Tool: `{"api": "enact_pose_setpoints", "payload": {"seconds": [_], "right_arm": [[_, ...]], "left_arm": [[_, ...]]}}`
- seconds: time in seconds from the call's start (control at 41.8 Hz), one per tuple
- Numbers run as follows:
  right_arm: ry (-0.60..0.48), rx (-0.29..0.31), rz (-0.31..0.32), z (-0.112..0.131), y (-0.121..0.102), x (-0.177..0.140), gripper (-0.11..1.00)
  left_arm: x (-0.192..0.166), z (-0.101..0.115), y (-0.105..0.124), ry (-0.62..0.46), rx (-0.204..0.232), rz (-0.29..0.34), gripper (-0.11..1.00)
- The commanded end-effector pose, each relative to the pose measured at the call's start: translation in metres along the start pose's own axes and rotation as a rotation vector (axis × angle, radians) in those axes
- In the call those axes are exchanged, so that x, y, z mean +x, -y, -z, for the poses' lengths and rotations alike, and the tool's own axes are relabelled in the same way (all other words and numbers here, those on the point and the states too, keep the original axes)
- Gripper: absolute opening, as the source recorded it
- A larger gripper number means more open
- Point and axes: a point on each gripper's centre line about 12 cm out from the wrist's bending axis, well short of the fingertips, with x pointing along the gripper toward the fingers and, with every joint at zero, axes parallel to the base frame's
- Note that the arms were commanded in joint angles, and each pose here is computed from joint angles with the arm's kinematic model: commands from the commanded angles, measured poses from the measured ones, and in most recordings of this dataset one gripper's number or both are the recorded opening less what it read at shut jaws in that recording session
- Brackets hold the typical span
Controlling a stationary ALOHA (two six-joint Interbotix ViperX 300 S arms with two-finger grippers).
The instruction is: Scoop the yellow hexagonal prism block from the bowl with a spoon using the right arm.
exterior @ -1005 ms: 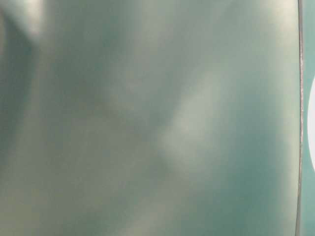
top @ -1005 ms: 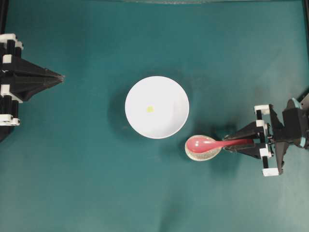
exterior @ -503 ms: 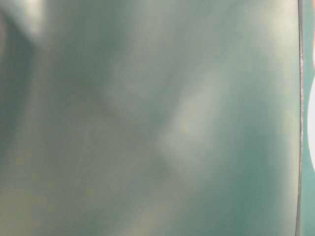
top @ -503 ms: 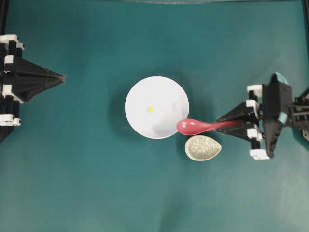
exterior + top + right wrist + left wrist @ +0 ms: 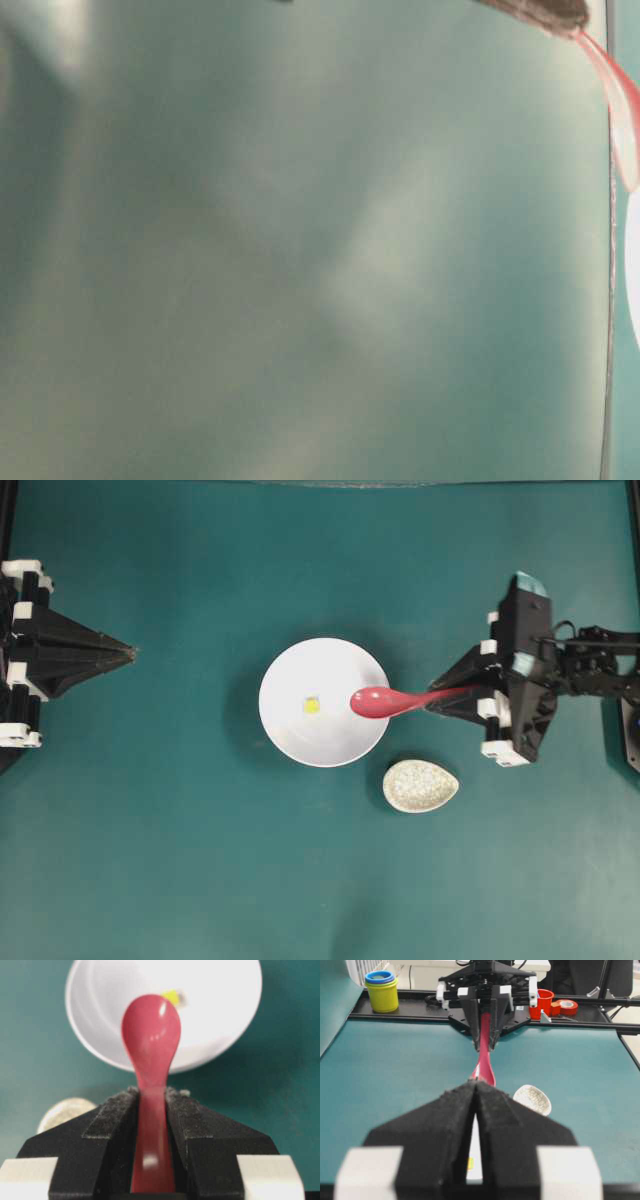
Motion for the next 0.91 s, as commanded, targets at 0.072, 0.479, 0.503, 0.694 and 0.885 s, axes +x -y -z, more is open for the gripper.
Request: {"api": "enact_pose_setpoints", "payload": {"seconds": [0.072, 0.479, 0.503, 0.694, 0.885], "right_arm": [[-0.045, -0.009, -0.009, -0.019, 0.002, 0.007, 0.22], [-0.238, -0.082, -0.034, -0.04, 0.003, 0.053, 0.22], [-0.241, -0.082, -0.033, -0.041, 0.003, 0.055, 0.22], [-0.275, -0.095, -0.026, -0.043, 0.007, 0.066, 0.22], [-0.292, -0.086, -0.019, -0.039, 0.011, 0.072, 0.22]], "left_arm": [[0.003, -0.008, 0.0, 0.018, 0.002, 0.003, 0.0], [0.003, -0.009, 0.0, 0.02, 0.005, 0.002, 0.0], [0.003, -0.009, 0.001, 0.021, 0.005, 0.003, 0.0], [0.003, -0.009, 0.001, 0.021, 0.005, 0.003, 0.0], [0.003, -0.009, 0.001, 0.023, 0.006, 0.003, 0.0]]}}
